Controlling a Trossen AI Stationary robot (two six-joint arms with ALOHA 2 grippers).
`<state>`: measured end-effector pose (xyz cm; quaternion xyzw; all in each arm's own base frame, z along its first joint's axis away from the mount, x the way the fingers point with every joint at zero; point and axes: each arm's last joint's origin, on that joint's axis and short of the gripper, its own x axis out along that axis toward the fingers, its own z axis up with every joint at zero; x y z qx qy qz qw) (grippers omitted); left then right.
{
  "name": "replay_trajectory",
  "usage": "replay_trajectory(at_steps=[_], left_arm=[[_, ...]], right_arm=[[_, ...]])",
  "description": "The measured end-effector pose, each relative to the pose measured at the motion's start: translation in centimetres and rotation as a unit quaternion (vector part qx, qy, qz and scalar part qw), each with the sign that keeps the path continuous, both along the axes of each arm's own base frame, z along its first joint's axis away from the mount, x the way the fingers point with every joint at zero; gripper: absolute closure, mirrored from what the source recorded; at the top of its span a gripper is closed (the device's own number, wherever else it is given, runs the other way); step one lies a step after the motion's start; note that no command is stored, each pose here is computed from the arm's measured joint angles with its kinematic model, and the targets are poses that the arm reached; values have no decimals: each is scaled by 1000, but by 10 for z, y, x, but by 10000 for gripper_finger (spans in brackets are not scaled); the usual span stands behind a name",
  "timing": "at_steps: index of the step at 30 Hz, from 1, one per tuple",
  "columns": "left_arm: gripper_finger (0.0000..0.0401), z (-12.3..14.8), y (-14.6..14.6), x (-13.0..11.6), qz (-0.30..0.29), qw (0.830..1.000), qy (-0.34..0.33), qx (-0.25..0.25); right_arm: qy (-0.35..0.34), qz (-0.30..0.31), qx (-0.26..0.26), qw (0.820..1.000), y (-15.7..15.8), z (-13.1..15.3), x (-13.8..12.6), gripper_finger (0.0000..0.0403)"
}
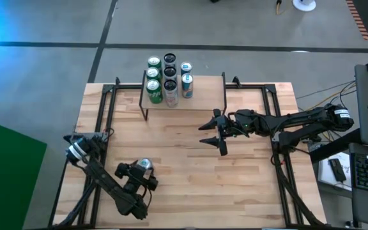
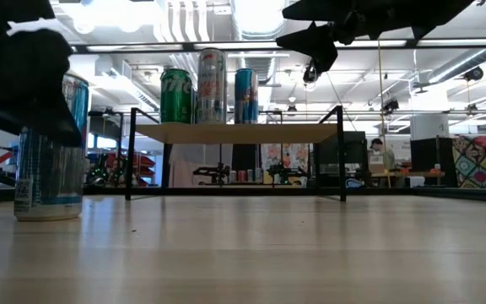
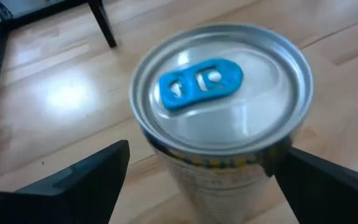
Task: Place canned beverage on shelf
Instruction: Put the blue soda can on the shelf aligned with other blue soda cans
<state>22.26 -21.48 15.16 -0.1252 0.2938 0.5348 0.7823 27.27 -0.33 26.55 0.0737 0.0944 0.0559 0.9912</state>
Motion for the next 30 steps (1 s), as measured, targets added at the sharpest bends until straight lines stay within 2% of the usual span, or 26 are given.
replay_trajectory(at_steps=[4,11,14,16,21,25,30], left_arm=[[66,-10,-2,2,-5,1000,1,19],[158,-12,-1,4,-26,999,-26,39],[186,-9,-1,5,-61,996,-24,62],[186,-7,-2,7,-93,992,-14,79],[179,-4,-9,15,-187,976,9,116],[169,2,-17,23,-244,960,-1,136],[170,2,-20,25,-273,954,-18,122]], right_arm=[[-1,0,-1,1000,0,0,0,154],[0,0,-1,1000,0,-1,0,154],[4,4,-1,1000,1,-3,-1,154],[5,26,-7,1000,4,-5,-2,154],[18,199,-14,980,28,-27,-5,154],[-25,232,-54,971,49,-37,-12,154],[-68,239,-85,965,63,-48,-19,152]])
